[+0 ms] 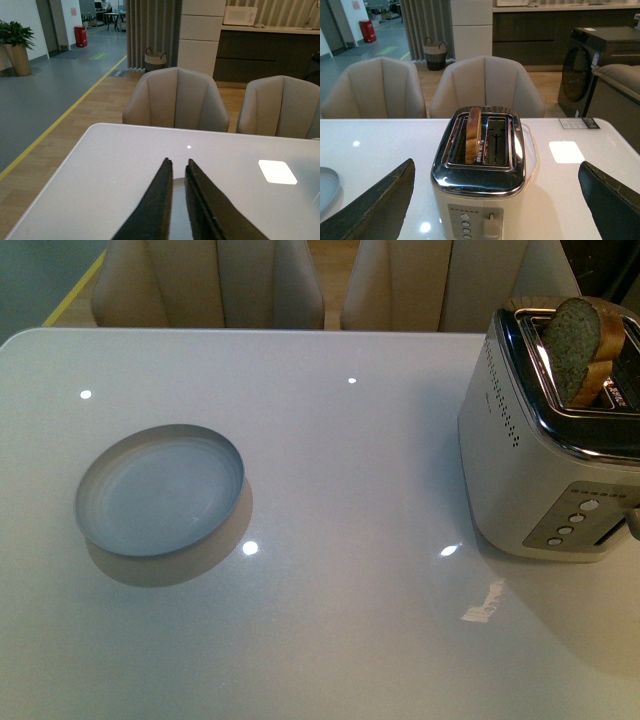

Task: Left arm holds plate, right arm toasts bread

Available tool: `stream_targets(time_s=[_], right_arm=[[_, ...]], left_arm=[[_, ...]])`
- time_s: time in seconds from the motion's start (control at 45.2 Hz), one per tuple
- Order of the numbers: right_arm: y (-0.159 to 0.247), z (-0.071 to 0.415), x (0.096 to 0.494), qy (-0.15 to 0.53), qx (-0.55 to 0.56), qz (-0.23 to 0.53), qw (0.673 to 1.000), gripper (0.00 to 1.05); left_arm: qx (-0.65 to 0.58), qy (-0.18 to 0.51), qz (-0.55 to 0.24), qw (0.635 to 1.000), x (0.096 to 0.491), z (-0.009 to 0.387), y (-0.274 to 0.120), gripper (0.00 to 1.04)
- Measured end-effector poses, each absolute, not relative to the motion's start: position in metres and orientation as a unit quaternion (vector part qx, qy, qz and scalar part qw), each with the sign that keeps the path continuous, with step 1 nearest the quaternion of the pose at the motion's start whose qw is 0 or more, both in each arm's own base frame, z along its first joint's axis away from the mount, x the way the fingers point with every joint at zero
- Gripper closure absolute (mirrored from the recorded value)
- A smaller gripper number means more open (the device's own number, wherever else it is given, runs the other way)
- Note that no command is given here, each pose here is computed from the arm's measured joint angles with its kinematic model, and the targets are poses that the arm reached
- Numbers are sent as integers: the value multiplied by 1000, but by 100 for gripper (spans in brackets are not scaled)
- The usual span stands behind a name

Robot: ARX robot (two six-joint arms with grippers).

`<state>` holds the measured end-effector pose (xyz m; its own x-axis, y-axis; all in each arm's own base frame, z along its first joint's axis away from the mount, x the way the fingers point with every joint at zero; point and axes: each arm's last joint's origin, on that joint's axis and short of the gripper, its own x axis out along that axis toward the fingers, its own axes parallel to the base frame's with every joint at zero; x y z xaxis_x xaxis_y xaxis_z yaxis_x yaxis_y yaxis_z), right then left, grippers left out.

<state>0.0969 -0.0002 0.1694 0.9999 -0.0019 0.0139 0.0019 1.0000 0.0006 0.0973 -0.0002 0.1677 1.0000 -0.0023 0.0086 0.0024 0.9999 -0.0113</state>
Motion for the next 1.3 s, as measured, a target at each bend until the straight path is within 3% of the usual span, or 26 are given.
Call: stream_targets(time_s=[0.42,1.304], right_arm=[[0,169,97,-7,0,-1,1000,9],[0,169,97,-7,0,-1,1000,9]], left_arm=[[-5,-4,-1,1000,97,168,0,6],[-5,-4,-1,1000,97,168,0,7]])
